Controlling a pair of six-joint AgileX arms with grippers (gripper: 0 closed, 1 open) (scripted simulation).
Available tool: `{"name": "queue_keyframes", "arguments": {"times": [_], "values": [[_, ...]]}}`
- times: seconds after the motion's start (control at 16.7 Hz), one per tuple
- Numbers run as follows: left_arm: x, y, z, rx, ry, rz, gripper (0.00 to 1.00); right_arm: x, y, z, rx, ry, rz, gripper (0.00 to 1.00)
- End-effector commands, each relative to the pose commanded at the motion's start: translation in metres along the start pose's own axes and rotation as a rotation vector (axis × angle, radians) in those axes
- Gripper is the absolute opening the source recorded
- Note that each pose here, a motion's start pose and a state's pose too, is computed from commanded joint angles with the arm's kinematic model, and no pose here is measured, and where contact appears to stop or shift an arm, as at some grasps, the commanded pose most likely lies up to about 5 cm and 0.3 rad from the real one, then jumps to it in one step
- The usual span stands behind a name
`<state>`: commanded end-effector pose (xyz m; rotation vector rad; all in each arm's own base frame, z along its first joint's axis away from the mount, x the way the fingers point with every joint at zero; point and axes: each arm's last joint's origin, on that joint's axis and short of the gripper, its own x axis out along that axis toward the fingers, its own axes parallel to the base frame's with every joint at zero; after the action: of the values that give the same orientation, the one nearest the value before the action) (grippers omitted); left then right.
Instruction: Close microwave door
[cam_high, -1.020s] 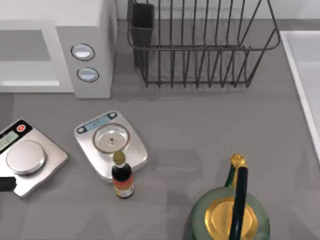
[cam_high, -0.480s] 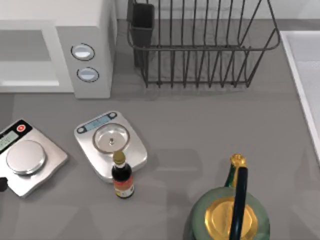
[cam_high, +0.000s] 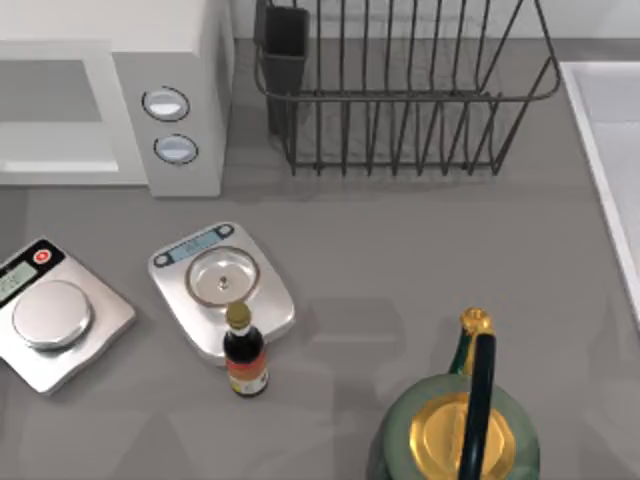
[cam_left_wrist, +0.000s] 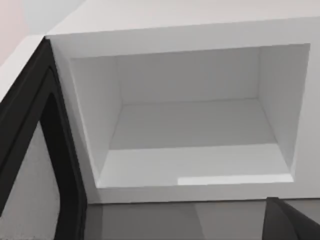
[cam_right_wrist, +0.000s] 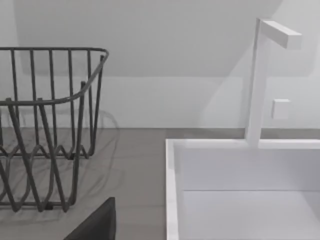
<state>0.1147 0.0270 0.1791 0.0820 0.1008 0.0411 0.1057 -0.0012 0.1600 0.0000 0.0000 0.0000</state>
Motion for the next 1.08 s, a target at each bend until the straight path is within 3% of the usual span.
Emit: {"name": "queue_keyframes", "arguments": {"times": [0.3,0.54,0.84,1.08], "values": [[0.022,0.044,0.053,0.088,0.253,0.032,0.0,0.0,0.0,0.0,0.0,0.0,0.0,1.0],[0.056,0.11,0.077,0.077,0.475,0.007,0.0,0.0,0.0,0.0,0.0,0.0,0.0,1.0],[0.082,0.204,0.068,-0.002,0.638,-0.055,0.0,0.0,0.0,0.0,0.0,0.0,0.0,1.0],[0.083,0.25,0.054,-0.046,0.679,-0.085,0.0,0.0,0.0,0.0,0.0,0.0,0.0,1.0]]}}
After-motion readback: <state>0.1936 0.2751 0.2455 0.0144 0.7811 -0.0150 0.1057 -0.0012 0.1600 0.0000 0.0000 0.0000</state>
